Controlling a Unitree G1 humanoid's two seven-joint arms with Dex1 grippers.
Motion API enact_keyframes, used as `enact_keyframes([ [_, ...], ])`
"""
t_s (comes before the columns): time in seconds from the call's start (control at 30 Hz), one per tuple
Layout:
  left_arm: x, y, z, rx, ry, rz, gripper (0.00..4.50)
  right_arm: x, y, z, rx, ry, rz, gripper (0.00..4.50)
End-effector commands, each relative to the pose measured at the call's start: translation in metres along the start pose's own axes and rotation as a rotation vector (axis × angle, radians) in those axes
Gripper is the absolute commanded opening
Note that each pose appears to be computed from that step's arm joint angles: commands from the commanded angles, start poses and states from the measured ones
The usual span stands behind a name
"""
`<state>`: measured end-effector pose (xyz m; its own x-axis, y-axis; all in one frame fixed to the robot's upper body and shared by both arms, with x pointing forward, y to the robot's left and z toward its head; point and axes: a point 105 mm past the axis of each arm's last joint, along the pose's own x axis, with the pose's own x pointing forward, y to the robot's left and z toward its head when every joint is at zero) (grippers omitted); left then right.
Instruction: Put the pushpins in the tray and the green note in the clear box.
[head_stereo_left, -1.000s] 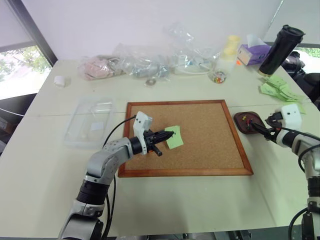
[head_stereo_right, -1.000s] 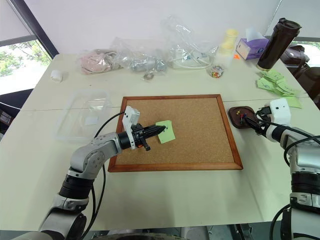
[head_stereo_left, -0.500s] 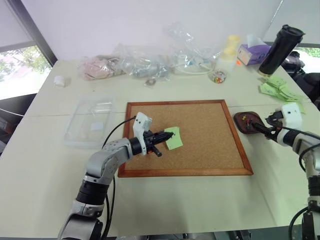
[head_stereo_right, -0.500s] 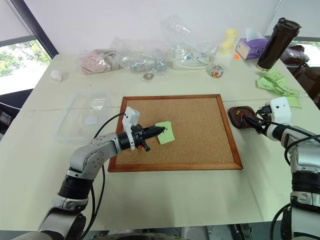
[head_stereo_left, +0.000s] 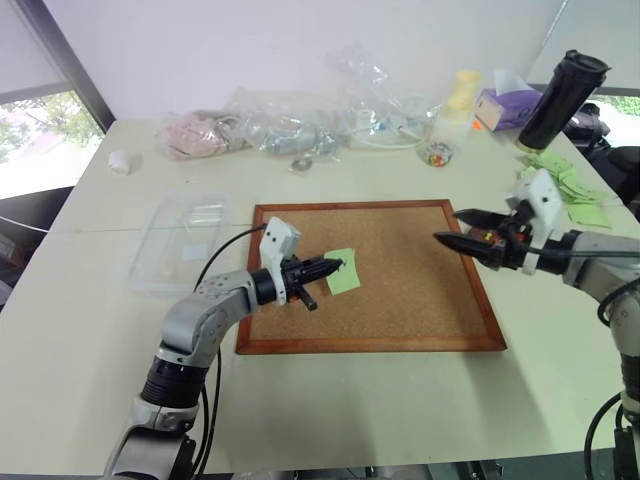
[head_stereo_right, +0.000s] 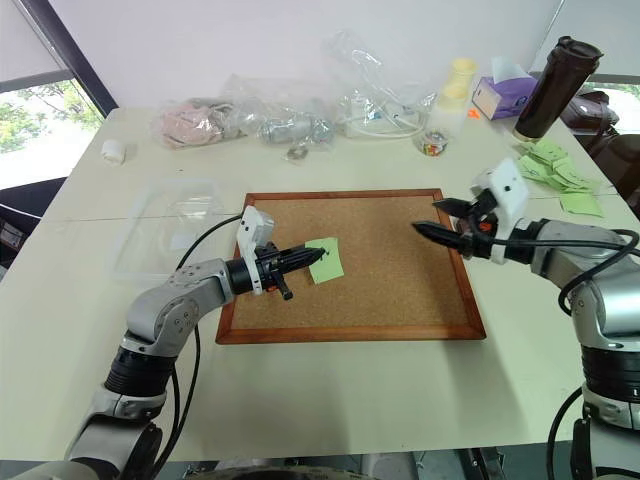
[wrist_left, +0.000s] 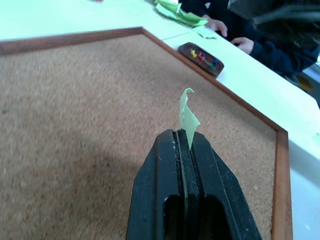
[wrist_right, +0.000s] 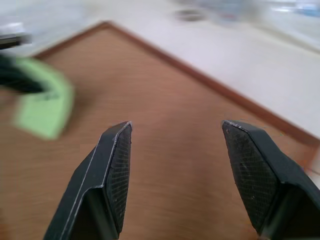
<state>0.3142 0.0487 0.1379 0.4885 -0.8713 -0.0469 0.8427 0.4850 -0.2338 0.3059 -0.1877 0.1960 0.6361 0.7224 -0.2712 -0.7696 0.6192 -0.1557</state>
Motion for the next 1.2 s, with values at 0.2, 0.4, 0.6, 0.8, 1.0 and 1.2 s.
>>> enact_keyframes([
  [0.2, -0.052, 0.03, 0.082, 0.125, -0.235, 0.267, 0.0, 0.03, 0.039, 0.024, -0.09, -0.072, 0.218, 2.9],
  [0.4, -0.111, 0.061, 0.101, 0.231, -0.235, 0.507, 0.0, 0.04, 0.045, 0.033, -0.125, -0.098, 0.277, 2.9],
  [0.6, -0.166, 0.089, 0.106, 0.234, -0.234, 0.691, 0.0, 0.05, 0.045, 0.031, -0.162, -0.091, 0.301, 2.9],
  [0.8, -0.179, 0.102, 0.095, 0.219, -0.2, 0.74, 0.0, 0.052, 0.041, 0.032, -0.172, -0.095, 0.291, 2.9],
  [1.0, -0.176, 0.099, 0.069, 0.205, -0.083, 0.67, 2.3, 0.052, 0.038, 0.028, -0.185, -0.085, 0.278, 2.97],
  [1.2, -0.173, 0.083, 0.078, 0.215, -0.089, 0.566, 4.4, 0.049, 0.036, 0.024, -0.181, -0.075, 0.261, 2.97],
])
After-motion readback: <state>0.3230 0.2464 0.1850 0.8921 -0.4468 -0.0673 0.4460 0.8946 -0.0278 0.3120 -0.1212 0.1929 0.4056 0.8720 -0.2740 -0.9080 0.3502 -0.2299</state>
